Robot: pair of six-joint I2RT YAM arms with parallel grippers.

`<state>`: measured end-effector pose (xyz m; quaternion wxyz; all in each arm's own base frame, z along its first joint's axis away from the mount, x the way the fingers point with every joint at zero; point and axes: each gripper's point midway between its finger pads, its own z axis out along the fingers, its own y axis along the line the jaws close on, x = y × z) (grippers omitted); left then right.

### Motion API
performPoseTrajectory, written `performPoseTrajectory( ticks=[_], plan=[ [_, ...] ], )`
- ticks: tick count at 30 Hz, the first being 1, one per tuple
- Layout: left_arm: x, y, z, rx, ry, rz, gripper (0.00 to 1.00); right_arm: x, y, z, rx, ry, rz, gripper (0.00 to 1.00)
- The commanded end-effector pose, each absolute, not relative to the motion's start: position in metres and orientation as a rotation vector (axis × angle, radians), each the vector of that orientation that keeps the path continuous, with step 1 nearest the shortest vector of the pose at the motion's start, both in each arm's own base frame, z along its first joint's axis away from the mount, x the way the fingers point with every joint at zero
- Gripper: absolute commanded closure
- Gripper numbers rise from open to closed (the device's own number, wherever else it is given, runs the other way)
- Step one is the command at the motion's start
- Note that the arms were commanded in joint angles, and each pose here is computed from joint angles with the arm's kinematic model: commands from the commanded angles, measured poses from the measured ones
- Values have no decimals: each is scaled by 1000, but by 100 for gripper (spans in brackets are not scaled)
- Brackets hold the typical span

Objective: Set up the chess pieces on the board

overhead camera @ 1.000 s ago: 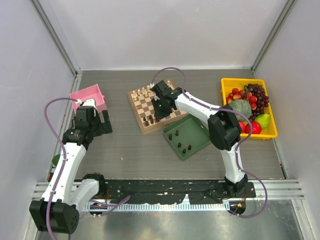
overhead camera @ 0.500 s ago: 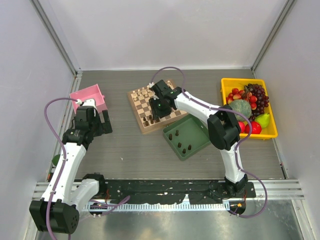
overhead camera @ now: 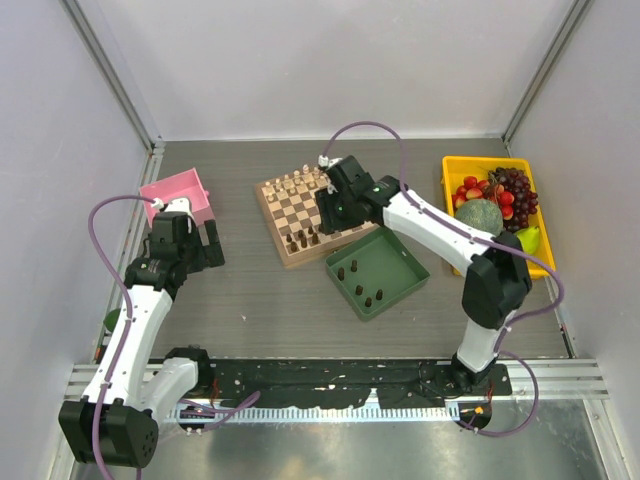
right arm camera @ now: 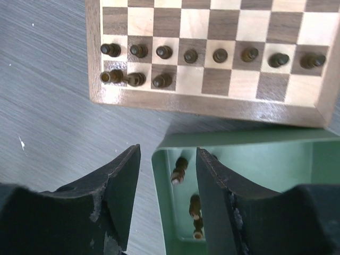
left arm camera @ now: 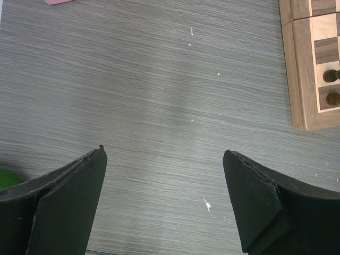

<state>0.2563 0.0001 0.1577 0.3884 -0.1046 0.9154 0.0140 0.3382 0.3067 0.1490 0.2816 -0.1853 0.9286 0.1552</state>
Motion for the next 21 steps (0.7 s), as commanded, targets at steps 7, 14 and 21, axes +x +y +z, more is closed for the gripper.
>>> performPoseTrajectory(
  ticks=[7,14,21],
  plan=[
    [264,1,173,-263,2291,29,1,310,273,161,-434,2472,407,48],
    [264,2,174,-266,2290,36,1,286,273,129,-416,2571,474,52],
    [264,1,173,-264,2292,34,1,281,274,116,-409,2603,468,52]
  ],
)
